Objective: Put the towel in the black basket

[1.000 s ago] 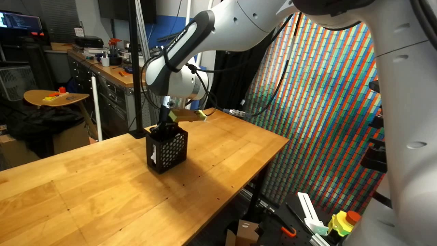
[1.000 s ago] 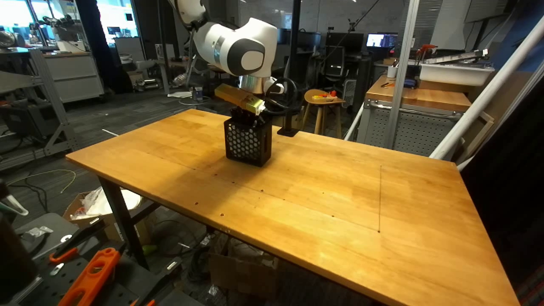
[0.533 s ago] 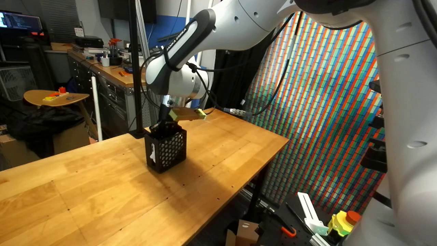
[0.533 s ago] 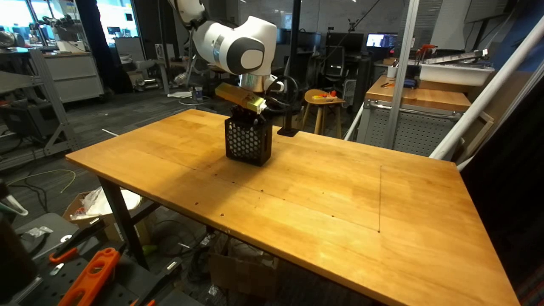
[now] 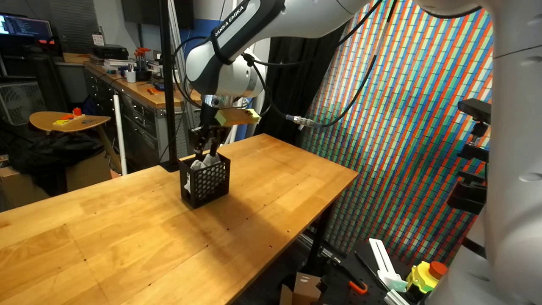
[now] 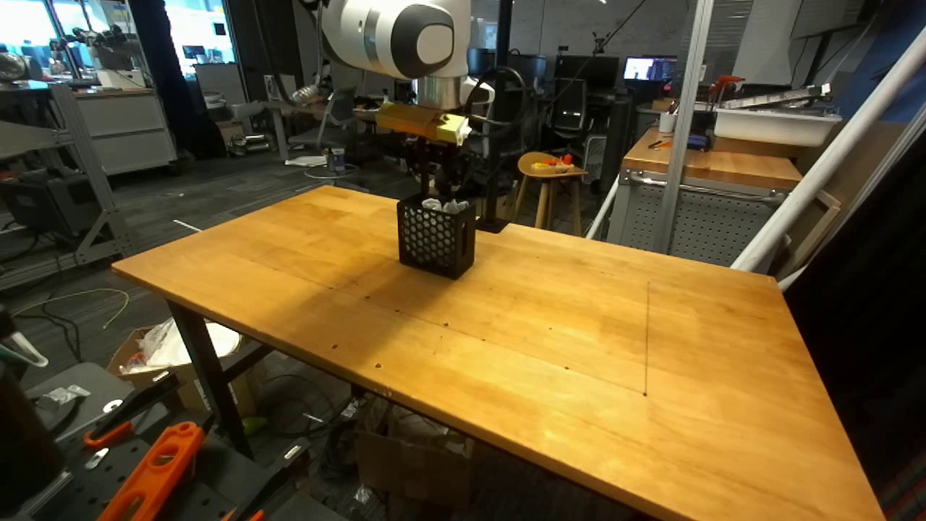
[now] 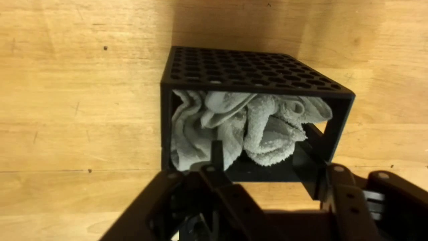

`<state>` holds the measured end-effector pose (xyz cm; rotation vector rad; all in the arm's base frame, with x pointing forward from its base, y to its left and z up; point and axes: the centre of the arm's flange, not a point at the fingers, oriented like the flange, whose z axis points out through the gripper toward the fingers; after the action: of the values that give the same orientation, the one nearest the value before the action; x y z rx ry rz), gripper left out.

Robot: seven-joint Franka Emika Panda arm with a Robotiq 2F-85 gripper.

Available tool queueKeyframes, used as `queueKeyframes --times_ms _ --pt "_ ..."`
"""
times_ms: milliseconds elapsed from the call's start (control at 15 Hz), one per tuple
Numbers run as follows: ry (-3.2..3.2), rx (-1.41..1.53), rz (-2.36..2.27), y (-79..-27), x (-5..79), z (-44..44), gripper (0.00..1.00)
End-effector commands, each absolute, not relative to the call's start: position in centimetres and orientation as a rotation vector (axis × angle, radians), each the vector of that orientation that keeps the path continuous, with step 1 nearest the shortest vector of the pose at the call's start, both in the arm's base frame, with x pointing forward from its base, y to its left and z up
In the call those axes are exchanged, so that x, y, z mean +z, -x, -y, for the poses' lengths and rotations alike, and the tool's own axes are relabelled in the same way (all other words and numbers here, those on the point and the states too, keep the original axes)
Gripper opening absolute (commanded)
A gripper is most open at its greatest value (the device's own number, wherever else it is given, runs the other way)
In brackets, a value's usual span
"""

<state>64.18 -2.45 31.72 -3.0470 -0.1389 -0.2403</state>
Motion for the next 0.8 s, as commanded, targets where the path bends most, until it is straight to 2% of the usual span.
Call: queueKeyframes --times_ms 0,67,200,533,733 --pt "3.084 -0.292 0.156 -63.3 34.8 1.6 0.78" --pt "3.089 -0.303 0.162 -63.2 35.3 1.5 0.72" --pt "3.1 -0.332 0.174 -63.2 36.5 1.1 0.51" --pt "3.124 -0.388 0.248 -63.3 38.1 0.5 0.14" --pt "3.154 -0.374 0.299 -63.6 37.3 1.4 0.06"
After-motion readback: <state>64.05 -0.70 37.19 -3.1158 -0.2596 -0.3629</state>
